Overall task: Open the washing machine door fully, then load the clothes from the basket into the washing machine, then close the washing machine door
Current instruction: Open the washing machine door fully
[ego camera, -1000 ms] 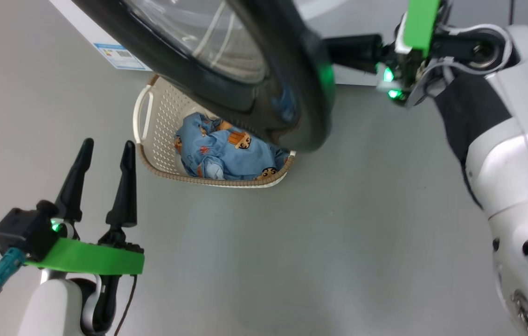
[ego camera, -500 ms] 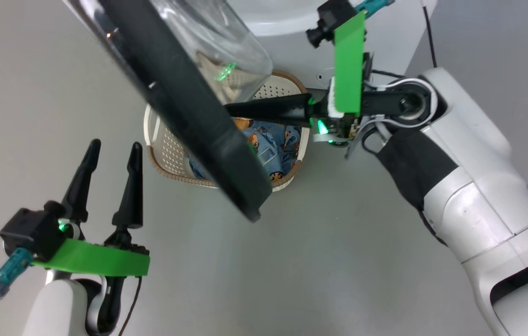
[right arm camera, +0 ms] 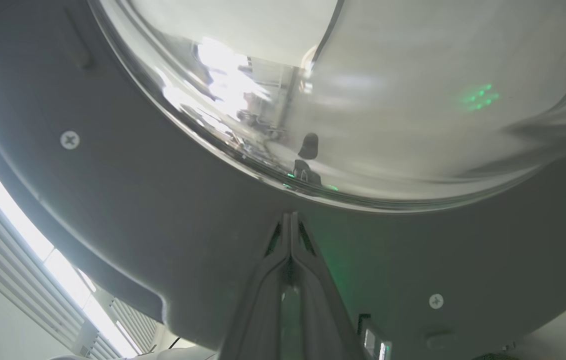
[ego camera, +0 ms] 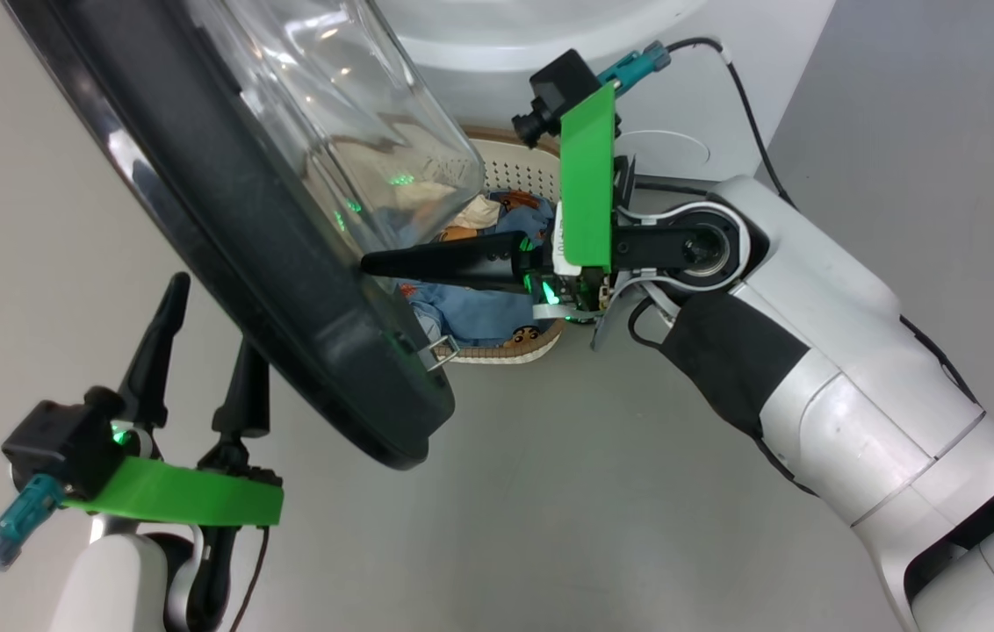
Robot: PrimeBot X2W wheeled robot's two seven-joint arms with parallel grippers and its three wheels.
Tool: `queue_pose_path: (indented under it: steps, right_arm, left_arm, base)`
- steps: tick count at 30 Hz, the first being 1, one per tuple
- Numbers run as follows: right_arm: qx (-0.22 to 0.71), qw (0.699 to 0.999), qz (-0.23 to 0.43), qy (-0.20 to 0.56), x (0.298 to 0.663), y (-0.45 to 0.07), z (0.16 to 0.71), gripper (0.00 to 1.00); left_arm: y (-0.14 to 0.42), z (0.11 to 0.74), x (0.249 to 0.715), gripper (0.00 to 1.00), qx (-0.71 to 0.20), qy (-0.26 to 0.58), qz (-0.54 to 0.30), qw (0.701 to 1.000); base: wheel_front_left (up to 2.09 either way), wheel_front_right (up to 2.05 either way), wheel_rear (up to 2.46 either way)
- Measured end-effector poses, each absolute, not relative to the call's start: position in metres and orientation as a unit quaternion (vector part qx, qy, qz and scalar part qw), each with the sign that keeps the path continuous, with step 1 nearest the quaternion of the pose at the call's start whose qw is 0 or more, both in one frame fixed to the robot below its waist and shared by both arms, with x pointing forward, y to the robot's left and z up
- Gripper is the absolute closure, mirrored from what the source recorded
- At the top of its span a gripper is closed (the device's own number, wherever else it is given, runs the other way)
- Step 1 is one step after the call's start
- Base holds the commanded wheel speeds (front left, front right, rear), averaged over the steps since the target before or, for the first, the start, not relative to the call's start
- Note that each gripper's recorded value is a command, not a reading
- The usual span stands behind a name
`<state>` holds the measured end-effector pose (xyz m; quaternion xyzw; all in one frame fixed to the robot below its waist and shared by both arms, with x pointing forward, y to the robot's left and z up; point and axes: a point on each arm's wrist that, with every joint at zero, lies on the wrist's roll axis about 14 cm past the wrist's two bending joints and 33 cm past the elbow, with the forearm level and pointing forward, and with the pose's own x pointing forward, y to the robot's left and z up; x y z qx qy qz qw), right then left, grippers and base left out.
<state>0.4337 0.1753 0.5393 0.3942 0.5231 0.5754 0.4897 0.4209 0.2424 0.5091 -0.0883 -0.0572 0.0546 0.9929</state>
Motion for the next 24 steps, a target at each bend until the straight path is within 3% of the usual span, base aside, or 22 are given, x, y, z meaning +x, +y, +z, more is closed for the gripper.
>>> queue_pose_path:
  steps: [10, 24]
  right_arm:
    - [0.413, 0.497, 0.568, 0.51, 0.432, 0.173, 0.552, 1.0]
    - [0.47, 0.534, 0.512, 0.481, 0.431, 0.125, 0.546, 1.0]
  left_arm:
    - [0.246, 0.515, 0.416, 0.0, -0.09, -0.065, 0.06, 0.992]
    - [0.241, 0.512, 0.4, 0.0, -0.092, -0.059, 0.055, 0.992]
  base:
    - [0.0, 0.0, 0.0]
    - [0.0, 0.0, 0.0]
